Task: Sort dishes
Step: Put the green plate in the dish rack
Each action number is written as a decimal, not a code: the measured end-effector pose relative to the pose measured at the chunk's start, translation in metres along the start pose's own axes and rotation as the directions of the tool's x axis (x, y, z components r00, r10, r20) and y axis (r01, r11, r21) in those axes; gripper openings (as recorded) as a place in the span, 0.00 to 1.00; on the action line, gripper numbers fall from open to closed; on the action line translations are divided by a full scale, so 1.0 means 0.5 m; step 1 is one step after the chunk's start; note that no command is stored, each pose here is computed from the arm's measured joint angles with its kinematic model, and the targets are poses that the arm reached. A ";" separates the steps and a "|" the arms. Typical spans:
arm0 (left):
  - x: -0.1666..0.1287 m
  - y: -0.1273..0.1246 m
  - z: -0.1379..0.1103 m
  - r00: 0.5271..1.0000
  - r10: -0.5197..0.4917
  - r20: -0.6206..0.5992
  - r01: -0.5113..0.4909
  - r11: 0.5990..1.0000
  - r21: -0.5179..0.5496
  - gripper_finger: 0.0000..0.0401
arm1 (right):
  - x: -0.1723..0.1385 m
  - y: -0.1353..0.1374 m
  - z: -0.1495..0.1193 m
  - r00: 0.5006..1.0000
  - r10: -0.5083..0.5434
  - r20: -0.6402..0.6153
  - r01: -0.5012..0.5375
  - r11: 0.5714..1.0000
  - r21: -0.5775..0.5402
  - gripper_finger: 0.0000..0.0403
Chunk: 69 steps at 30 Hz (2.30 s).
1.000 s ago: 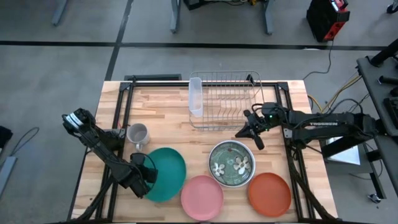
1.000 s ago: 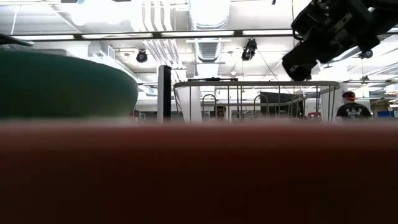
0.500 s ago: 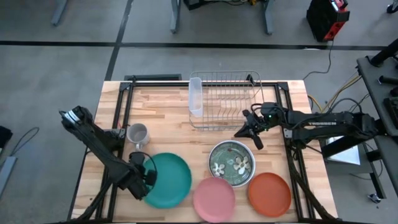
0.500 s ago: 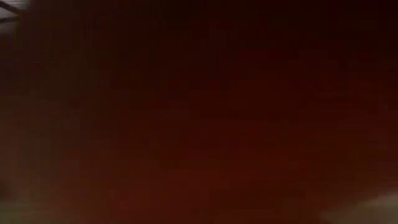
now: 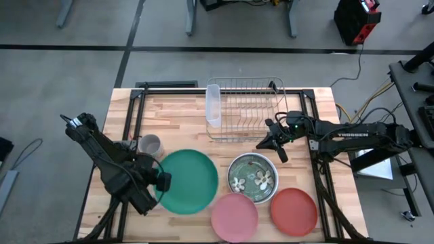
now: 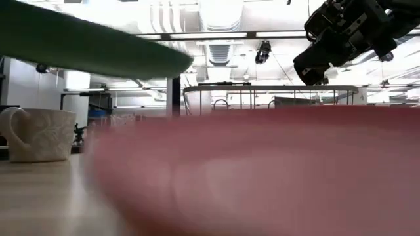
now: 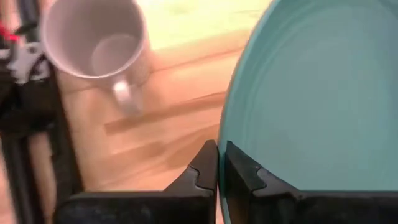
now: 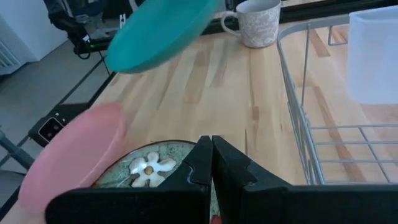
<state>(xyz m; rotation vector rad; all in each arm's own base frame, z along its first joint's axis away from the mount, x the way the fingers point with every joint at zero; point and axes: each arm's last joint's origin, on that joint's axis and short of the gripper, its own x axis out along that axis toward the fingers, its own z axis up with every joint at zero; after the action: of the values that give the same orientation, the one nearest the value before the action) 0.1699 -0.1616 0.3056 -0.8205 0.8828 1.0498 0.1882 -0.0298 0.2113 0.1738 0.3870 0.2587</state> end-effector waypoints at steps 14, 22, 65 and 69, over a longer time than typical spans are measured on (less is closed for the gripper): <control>0.020 -0.070 0.076 0.920 -0.109 0.376 0.080 0.993 0.091 0.00 | -0.008 0.010 0.060 0.959 0.063 0.275 -0.143 0.949 0.282 0.20; 0.046 -0.145 0.131 0.830 -0.068 0.554 -0.060 0.976 0.211 0.00 | -0.001 0.007 0.061 0.955 0.012 0.295 -0.111 0.941 0.319 0.49; -0.011 -0.426 0.201 0.747 -0.262 0.611 -0.125 0.847 0.516 0.51 | -0.056 0.033 0.094 0.895 -0.027 0.446 0.215 0.900 -0.378 0.06; 0.001 -0.434 0.197 0.722 -0.243 0.647 -0.166 0.848 0.503 0.40 | -0.054 0.030 0.094 0.892 -0.054 0.449 0.245 0.892 -0.379 0.06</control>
<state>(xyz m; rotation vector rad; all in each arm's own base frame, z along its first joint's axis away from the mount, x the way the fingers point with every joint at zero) 0.3959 -0.1363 0.3765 0.0662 0.4441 0.8978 0.1792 -0.0284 0.2670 -0.2349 -0.1040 0.1357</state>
